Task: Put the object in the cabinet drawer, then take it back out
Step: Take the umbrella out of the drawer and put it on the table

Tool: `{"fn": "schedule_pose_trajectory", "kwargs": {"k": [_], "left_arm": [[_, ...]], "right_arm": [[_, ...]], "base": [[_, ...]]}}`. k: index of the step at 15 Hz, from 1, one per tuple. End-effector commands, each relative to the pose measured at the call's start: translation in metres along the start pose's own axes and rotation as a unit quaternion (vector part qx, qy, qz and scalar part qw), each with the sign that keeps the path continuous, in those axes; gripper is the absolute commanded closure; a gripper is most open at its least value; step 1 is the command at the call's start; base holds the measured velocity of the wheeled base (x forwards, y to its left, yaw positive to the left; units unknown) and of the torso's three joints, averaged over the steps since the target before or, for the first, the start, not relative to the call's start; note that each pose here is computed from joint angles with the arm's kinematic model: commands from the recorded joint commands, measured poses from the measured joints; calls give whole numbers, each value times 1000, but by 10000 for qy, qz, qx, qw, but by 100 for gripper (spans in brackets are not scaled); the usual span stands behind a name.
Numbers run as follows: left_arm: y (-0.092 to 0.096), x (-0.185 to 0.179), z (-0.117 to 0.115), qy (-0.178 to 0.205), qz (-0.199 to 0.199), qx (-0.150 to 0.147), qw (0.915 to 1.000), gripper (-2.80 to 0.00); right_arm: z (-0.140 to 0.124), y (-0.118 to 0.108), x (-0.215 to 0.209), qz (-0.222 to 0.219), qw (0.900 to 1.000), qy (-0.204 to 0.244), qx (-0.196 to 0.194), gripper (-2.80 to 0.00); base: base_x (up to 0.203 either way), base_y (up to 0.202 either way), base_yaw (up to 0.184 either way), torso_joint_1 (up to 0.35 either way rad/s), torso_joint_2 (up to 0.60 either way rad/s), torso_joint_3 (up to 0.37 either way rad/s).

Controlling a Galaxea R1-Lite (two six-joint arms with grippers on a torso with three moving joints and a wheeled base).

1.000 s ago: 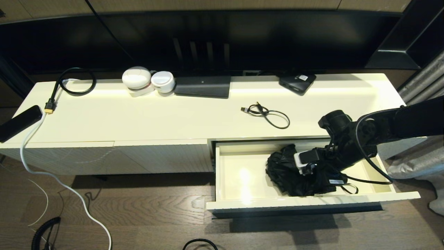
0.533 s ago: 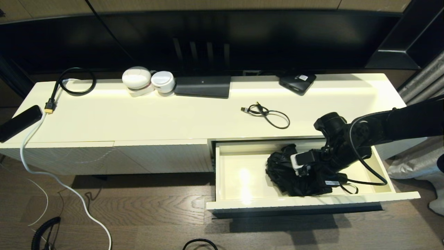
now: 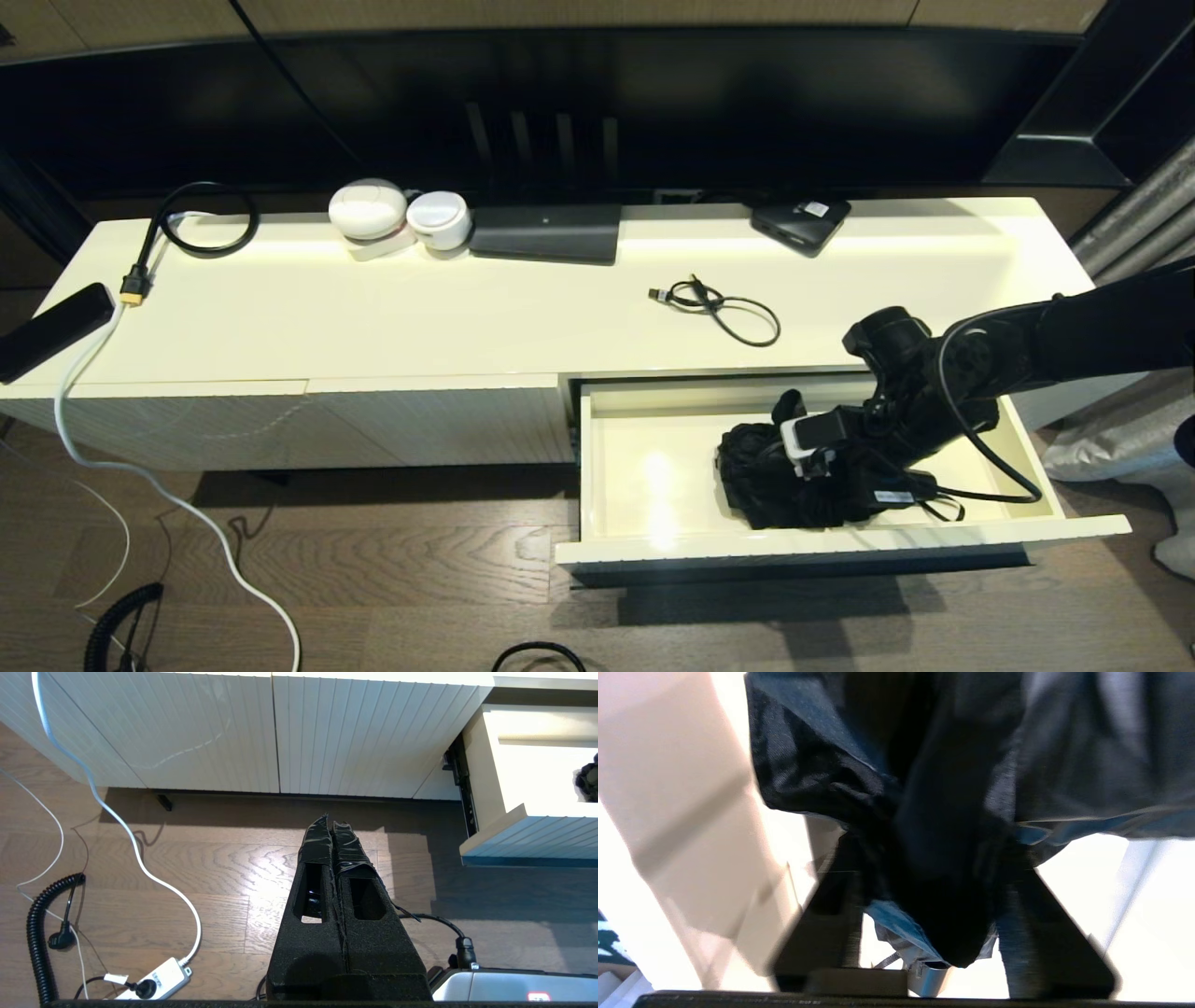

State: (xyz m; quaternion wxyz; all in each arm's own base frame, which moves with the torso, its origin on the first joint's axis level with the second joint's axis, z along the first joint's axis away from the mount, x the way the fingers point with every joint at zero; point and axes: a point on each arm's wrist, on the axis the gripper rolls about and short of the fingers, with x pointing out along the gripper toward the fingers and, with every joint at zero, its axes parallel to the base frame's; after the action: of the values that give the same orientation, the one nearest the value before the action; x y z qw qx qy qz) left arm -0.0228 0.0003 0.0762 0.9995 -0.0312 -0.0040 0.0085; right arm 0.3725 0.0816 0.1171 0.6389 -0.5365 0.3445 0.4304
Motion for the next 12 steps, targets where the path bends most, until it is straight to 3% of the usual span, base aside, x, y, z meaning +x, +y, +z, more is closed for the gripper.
{"fn": "schedule_pose_trajectory", "kwargs": {"k": [1, 7, 12], "left_arm": [[0, 0, 0, -1, 3, -3, 10000, 0], [0, 0, 0, -2, 5, -3, 10000, 0], [0, 0, 0, 5, 0, -3, 10000, 0]], "right_arm": [[0, 1, -1, 20, 10000, 2, -12, 0], [-2, 7, -16, -47, 10000, -7, -3, 0], [-1, 8, -56, -516, 9986, -100, -15, 0]], "base": [[0, 0, 0, 0, 0, 0], [0, 0, 0, 0, 0, 0], [0, 0, 0, 0, 0, 0]]}}
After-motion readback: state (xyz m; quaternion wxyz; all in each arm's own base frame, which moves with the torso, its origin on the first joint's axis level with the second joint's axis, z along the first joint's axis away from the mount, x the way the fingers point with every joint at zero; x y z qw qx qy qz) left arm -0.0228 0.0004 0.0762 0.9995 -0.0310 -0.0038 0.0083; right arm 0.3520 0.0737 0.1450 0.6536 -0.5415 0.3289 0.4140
